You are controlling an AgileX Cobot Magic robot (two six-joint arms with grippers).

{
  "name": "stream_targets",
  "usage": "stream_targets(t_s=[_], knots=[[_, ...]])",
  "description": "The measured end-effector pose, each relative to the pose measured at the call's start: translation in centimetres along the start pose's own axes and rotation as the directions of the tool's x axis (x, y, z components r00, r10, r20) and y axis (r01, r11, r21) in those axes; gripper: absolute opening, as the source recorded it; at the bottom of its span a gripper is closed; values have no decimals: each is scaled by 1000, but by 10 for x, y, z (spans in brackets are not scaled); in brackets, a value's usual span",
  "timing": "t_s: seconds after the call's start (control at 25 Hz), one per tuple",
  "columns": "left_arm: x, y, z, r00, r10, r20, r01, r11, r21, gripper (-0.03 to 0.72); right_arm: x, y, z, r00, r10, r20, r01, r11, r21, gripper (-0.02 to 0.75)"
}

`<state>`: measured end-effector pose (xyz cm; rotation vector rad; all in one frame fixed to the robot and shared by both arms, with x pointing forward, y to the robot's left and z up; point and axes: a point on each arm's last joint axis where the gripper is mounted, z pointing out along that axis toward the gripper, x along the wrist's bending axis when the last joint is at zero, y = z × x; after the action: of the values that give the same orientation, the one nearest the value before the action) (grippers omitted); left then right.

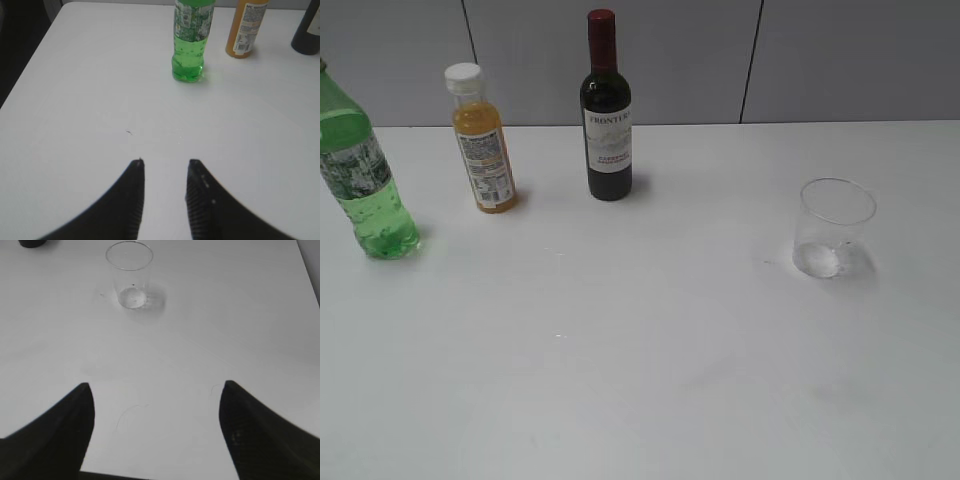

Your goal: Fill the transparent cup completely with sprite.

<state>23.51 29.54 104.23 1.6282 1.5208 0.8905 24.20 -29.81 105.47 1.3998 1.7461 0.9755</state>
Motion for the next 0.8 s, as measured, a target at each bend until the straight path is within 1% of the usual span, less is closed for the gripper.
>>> stream_targets(t_s=[0.56, 0.68, 0.8], knots=[[0, 0, 0, 1000, 0, 0, 0, 1000, 0, 235, 0, 0, 0, 1000, 0, 0, 0, 1000, -3, 592], [0, 0, 0, 1000, 0, 0, 0, 1000, 0, 235, 0, 4, -2, 1000, 0, 2, 0, 999, -37, 591], [0, 0, 0, 1000, 0, 0, 0, 1000, 0, 235, -1, 11, -5, 1000, 1, 6, -1, 995, -101, 591]])
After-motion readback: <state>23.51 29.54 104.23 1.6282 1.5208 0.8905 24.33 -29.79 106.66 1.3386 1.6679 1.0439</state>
